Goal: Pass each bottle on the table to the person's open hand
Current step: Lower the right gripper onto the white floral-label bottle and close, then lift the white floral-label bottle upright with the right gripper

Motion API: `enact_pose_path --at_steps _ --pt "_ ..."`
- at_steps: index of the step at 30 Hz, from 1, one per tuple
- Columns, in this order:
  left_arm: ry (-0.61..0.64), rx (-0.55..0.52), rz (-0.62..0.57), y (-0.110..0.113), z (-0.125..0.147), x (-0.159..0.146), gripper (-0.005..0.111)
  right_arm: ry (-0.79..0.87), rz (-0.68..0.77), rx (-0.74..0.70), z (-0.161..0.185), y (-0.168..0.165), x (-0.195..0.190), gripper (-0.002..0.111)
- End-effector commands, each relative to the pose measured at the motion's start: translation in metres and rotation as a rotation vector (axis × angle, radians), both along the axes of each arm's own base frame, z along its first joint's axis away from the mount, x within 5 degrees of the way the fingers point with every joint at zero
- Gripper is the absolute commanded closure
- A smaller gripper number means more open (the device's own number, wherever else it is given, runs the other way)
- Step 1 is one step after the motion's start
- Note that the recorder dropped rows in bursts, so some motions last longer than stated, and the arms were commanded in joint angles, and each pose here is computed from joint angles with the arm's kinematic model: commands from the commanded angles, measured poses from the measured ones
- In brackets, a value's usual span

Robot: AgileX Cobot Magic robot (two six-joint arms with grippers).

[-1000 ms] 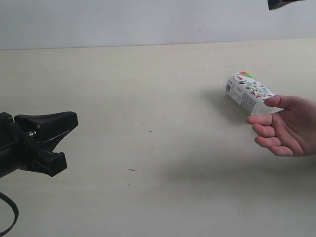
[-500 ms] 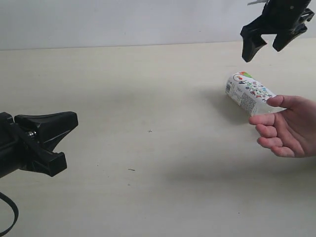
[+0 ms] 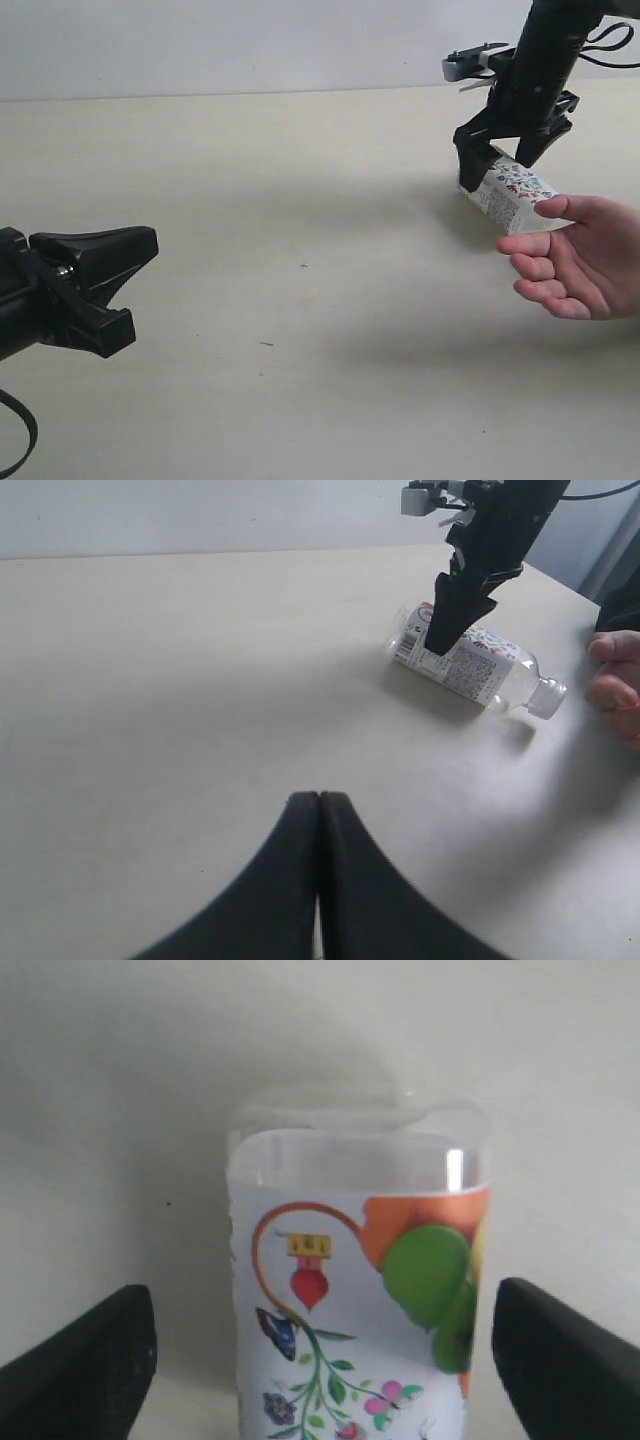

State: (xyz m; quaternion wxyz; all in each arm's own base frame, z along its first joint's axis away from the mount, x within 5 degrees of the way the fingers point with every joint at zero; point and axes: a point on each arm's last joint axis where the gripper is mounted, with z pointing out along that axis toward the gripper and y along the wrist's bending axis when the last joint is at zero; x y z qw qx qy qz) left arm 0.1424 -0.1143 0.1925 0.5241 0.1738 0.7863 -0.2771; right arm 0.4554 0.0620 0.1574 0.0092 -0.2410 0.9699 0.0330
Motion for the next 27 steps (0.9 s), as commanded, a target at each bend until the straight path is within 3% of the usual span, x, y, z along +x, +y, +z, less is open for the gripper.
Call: enact_pose_path --at_steps 1,8,12,16,21,27 --pt "-0.009 -0.004 0.001 0.001 0.001 -0.001 0.107 -0.015 -0.007 -0.032 0.002 0.0 0.002 0.026" --pt "-0.009 -0.004 0.001 0.001 0.001 -0.001 0.107 0.006 -0.005 -0.045 -0.008 -0.001 0.002 0.03" --pt "-0.009 -0.004 0.001 0.001 0.001 -0.001 0.107 0.022 -0.019 -0.049 -0.015 -0.001 0.003 0.04" --pt "-0.009 -0.004 0.001 0.001 0.001 -0.001 0.107 0.023 -0.053 -0.049 -0.015 -0.001 0.003 0.064" --pt "-0.009 -0.004 0.001 0.001 0.001 -0.001 0.107 -0.013 -0.083 -0.043 -0.006 0.0 0.009 0.109" --pt "-0.009 -0.004 0.001 0.001 0.001 -0.001 0.107 -0.114 -0.137 -0.017 0.028 0.003 0.017 0.108"
